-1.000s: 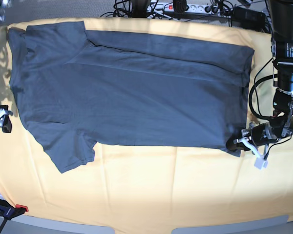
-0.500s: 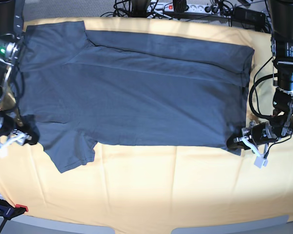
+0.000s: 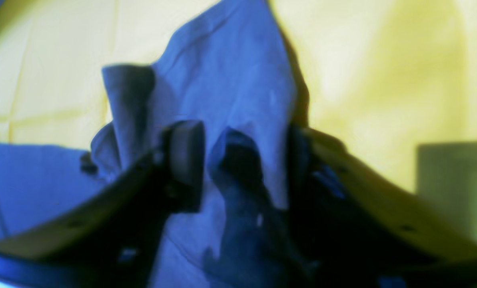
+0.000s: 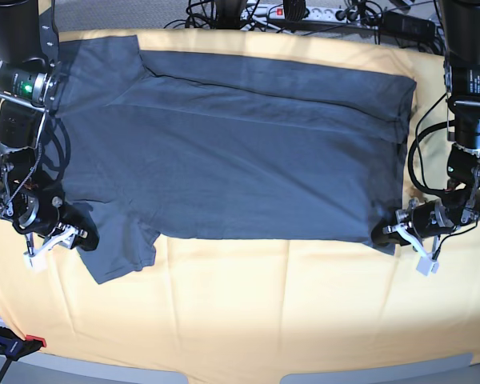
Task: Fold the T-shirt properly
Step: 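Grasp the opposite side edge with both grippers and lift it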
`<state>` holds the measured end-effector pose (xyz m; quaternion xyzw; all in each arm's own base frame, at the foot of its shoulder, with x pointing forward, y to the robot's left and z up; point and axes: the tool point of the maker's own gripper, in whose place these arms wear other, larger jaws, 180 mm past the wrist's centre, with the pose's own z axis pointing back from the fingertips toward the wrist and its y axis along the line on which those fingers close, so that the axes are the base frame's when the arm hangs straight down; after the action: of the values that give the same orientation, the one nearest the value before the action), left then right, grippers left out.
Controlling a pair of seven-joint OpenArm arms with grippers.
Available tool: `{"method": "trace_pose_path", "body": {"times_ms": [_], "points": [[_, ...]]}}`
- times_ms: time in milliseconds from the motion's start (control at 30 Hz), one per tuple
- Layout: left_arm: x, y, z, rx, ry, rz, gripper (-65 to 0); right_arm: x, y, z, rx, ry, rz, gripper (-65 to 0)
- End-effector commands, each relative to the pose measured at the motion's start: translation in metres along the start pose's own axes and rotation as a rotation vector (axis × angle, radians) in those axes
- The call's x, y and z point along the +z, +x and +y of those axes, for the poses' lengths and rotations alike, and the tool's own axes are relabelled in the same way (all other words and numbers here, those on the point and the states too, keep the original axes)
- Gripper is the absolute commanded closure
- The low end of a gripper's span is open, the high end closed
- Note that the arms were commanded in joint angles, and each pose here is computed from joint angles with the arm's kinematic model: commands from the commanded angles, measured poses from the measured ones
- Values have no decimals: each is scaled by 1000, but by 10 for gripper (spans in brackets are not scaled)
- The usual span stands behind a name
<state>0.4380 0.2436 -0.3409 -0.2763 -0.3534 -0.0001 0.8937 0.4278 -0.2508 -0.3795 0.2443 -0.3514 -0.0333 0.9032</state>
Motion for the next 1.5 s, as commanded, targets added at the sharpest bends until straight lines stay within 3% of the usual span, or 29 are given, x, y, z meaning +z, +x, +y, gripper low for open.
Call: {"method": "trace_pose_path", "body": {"times_ms": [0, 100, 133, 533, 733, 967, 1200, 1467], "points": [[10, 29, -3, -21, -7, -71, 0, 8, 24, 2, 41, 6, -45, -212], [11, 31, -3, -21, -7, -78, 0, 14, 41, 1, 61, 6, -95, -12], [11, 31, -3, -21, -7, -78, 0, 16, 48, 1, 66, 4, -112, 0], [14, 65, -5, -61, 3, -248, 0, 30, 119, 15, 168, -24, -261, 0], [15, 97, -26, -168, -26, -303, 0, 18, 128, 42, 310, -1, -202, 0], [17, 76, -44, -277, -129, -146, 0, 15, 122, 56, 356, 26, -114, 0], [31, 69, -55, -180, -239, -100, 0, 31, 110, 54, 392, 28, -72, 0], [40, 72, -48, -176, -225, -104, 0, 75, 83, 51, 575, -15, -64, 0]]}}
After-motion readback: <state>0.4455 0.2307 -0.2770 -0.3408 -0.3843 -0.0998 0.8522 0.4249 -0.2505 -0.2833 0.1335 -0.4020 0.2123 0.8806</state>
